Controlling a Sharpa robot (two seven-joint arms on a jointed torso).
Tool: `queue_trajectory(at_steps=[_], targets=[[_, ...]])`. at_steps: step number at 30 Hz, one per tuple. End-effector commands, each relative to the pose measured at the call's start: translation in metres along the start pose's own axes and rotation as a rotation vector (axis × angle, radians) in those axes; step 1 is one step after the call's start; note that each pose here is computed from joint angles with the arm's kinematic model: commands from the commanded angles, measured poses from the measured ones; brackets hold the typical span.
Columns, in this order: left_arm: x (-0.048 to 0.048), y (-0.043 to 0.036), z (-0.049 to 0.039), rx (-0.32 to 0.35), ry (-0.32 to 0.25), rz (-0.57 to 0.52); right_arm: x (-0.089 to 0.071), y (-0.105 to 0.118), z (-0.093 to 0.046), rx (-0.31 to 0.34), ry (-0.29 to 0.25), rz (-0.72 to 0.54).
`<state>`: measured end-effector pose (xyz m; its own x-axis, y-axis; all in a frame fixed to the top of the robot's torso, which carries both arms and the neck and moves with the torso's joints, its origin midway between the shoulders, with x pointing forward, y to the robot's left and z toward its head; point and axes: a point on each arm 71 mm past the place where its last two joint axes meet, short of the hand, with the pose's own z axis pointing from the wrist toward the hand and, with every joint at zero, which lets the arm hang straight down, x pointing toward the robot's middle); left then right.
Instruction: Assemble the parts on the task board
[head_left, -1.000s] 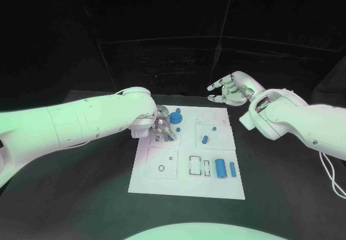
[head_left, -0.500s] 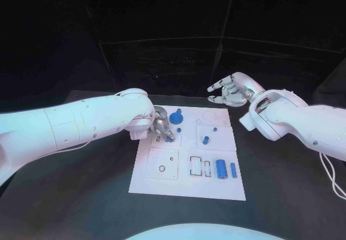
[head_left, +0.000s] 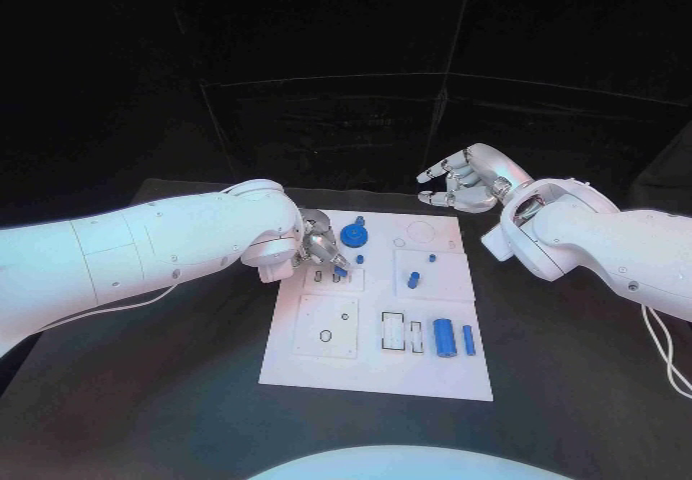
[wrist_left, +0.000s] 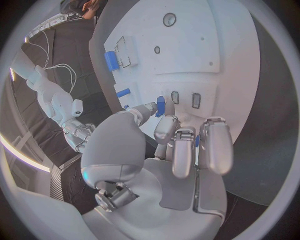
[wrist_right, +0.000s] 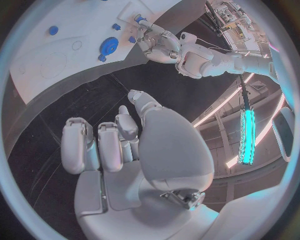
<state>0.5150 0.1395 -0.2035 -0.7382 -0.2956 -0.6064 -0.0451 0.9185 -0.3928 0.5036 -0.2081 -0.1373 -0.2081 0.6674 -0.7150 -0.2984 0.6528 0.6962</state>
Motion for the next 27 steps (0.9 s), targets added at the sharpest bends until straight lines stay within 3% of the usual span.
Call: queue_trajectory(at_steps=[1, 12, 27], targets=[[-0.0024, -0.0004, -0.0021, 0.039, -0.076, -0.061, -0.001, 0.001, 0.0, -0.002, -0.002, 0.002], [0.0044, 0.0129, -0.0009, 0.022, -0.149, -0.071, -0.003, -0.001, 0.0, 0.002, -0.012, 0.0], [0.0165, 0.017, 0.003, -0.013, -0.089, -0.005, -0.003, -0.001, 0.0, 0.001, -0.01, 0.0]])
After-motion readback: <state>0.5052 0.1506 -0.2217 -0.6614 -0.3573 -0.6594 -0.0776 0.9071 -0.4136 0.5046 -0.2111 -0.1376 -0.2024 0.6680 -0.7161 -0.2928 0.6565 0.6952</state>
